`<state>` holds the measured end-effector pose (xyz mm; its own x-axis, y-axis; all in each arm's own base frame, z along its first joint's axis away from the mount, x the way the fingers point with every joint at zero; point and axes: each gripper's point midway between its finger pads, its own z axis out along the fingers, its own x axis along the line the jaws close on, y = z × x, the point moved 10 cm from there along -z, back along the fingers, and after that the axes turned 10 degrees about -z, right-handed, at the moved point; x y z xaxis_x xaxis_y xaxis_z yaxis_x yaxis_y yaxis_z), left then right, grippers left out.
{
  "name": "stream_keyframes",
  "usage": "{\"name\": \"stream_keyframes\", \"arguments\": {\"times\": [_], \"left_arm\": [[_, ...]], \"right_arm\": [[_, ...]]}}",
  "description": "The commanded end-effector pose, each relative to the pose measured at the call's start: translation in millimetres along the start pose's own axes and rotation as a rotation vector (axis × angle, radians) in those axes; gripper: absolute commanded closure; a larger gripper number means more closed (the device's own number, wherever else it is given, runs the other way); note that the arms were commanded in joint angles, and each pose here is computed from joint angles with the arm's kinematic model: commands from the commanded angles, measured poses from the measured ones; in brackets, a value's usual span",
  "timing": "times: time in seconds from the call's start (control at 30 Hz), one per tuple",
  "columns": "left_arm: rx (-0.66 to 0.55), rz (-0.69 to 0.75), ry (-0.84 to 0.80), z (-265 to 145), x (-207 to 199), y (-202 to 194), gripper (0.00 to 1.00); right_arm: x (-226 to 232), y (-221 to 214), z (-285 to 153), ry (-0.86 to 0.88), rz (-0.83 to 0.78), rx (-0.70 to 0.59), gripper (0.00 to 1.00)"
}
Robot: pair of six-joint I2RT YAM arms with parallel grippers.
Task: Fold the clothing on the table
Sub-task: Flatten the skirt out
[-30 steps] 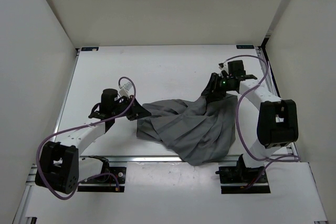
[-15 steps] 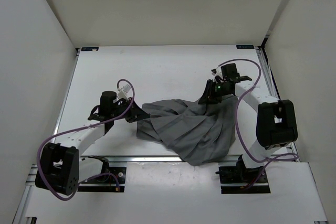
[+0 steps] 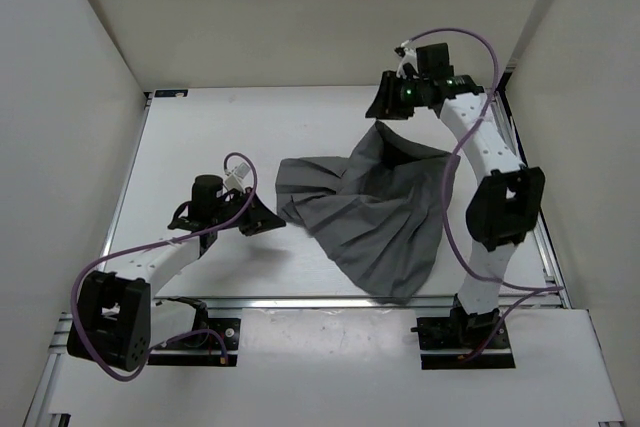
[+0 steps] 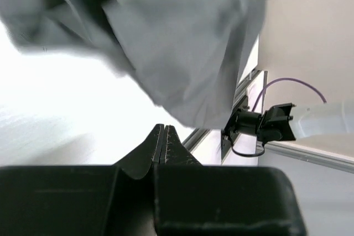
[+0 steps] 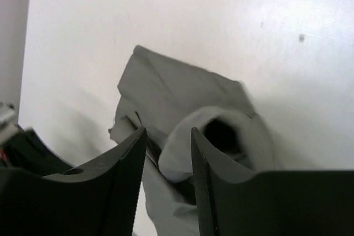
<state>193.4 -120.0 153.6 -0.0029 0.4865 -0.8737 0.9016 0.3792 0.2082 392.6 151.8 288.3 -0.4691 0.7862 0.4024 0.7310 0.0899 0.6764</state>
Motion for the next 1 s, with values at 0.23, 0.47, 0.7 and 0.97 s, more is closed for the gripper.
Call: {"name": "stream_keyframes", "arguments": {"times": [0.23, 0.47, 0.7, 0.97], "left_arm": [[0.012, -0.004, -0.009, -0.9, 5.1, -2.0, 1.0], [0.002, -0.008, -0.008, -3.1, 6.3, -0.6, 1.0], [0.001, -0.023, -0.006, -4.5, 9.5, -1.0, 1.0], [0.005, -0.04, 0.009, -5.0, 13.2, -2.4, 1.0]], "right_arm": [[-24.1, -34.9, 3.0, -0.324, -0.081, 0.159, 0.51], [-46.5, -64.3, 19.7, -0.384, -0.077, 0.225, 0.52], [-65.4, -77.3, 37.4, -0.419, -0.027, 0.262, 0.53], [-90.1, -75.1, 47.4, -0.475, 0.06, 0.305, 0.53]]}}
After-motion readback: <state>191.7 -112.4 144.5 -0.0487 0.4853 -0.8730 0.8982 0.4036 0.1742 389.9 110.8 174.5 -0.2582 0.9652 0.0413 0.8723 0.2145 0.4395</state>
